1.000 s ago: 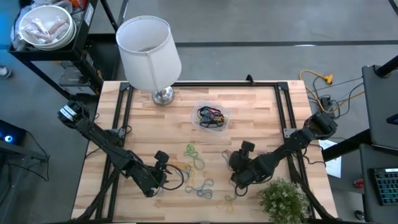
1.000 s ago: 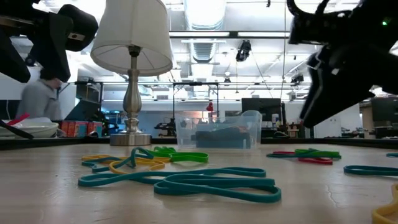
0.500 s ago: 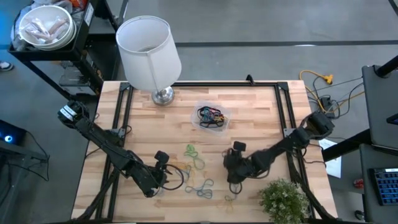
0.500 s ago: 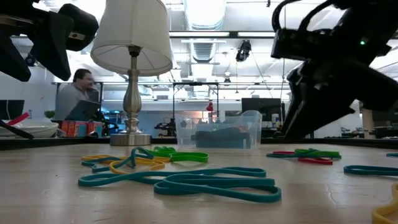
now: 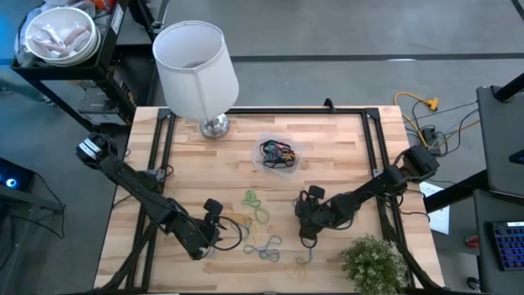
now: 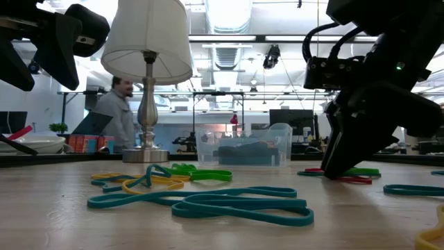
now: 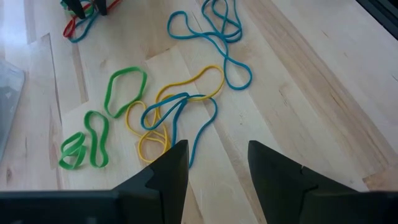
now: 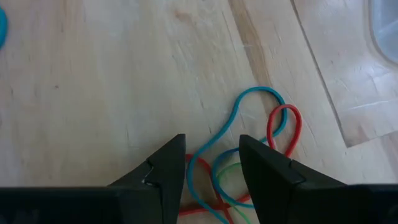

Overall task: Pick and place rubber bands into bin
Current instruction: Put the blue rubber bands into the bin

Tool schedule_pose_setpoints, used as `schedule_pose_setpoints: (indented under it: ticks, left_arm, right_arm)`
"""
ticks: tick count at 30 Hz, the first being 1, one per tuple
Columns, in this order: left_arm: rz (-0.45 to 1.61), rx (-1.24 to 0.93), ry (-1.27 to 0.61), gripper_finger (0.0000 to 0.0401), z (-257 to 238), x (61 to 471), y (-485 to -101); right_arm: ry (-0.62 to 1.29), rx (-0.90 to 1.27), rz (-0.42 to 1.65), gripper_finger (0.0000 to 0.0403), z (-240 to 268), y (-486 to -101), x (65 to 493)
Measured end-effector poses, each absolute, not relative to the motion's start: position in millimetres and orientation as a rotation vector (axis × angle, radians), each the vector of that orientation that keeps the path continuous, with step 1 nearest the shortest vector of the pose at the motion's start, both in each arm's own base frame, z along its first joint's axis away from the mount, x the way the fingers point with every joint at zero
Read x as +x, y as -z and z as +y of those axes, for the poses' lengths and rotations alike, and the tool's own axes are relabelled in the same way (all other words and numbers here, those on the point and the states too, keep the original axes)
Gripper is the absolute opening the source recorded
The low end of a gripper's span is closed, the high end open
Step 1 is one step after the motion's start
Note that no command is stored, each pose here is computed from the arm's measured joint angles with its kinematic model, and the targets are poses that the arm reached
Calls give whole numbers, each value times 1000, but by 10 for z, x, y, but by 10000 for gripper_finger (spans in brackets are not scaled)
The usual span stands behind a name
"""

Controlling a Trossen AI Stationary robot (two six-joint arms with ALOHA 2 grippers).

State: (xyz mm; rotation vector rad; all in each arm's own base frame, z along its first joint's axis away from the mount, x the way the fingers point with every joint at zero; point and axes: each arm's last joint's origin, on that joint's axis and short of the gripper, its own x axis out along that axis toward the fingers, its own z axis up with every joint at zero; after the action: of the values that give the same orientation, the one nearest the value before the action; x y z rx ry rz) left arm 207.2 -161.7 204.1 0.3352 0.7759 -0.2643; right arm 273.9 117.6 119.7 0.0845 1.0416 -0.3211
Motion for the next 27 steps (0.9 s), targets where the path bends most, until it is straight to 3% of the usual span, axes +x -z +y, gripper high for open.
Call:
schedule_pose_setpoints:
  ticks: [7, 14, 27]
  left_arm:
    - [776, 335, 264, 151, -1618, 2072, -2041]
    - [778, 337, 264, 151, -1614, 2068, -2032]
    - [791, 345, 261, 151, -1588, 2043, -1955]
  right_arm:
    - [311, 95, 1053, 118, 1175, -1189, 2731]
    - [225, 65, 1072, 18, 1187, -1188, 2742]
    - [111, -195, 943, 8, 1360, -1374, 2880]
